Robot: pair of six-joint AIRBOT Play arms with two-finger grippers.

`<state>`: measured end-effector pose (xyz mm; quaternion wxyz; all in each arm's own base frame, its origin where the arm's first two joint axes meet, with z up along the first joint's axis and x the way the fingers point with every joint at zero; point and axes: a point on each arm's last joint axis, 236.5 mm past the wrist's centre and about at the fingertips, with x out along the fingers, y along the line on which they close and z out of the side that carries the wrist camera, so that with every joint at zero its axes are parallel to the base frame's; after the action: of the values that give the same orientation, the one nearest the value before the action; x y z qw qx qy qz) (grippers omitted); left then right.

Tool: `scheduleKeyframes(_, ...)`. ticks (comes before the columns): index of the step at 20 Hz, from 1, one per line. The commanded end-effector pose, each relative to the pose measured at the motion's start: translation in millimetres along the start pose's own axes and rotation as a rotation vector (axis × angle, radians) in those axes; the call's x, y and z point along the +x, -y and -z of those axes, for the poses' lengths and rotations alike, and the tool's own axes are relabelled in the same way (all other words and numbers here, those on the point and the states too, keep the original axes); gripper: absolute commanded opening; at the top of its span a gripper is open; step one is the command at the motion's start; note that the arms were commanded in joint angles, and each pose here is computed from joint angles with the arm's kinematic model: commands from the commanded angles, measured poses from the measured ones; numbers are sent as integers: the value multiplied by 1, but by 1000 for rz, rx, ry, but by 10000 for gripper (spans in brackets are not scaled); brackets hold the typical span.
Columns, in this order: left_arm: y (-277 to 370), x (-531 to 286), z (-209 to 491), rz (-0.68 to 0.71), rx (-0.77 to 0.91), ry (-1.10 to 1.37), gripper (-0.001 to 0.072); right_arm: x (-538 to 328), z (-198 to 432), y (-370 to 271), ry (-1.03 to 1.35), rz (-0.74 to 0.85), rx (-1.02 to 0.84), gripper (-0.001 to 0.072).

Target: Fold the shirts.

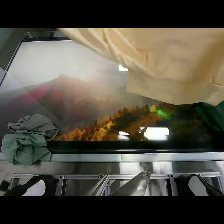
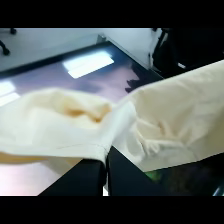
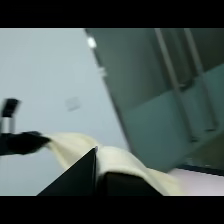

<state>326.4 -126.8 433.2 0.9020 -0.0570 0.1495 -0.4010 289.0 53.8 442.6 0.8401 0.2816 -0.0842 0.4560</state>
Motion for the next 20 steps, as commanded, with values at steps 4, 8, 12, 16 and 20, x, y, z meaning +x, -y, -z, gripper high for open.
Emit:
scheduleKeyframes(4, -25, 8, 53, -1, -112, -89, 22, -22, 28, 89, -156, 584, -225, 18)
scheduleKeyframes(8, -102, 97, 162, 53, -337, -336, 22, -32, 181, 228, -449, 665, 195, 18)
scheduleKeyframes(12, -165, 180, 279, 65, -580, -505, 22, -82, 313, 357, -512, 877, 542, 20)
scheduleKeyframes(16, -186, 216, 341, 147, -788, -631, 679, -122, 361, 397, -501, 885, 784, 371)
scheduleKeyframes(20, -186, 185, 336, 225, -903, -740, 711, -166, 297, 393, -433, 872, 755, 371)
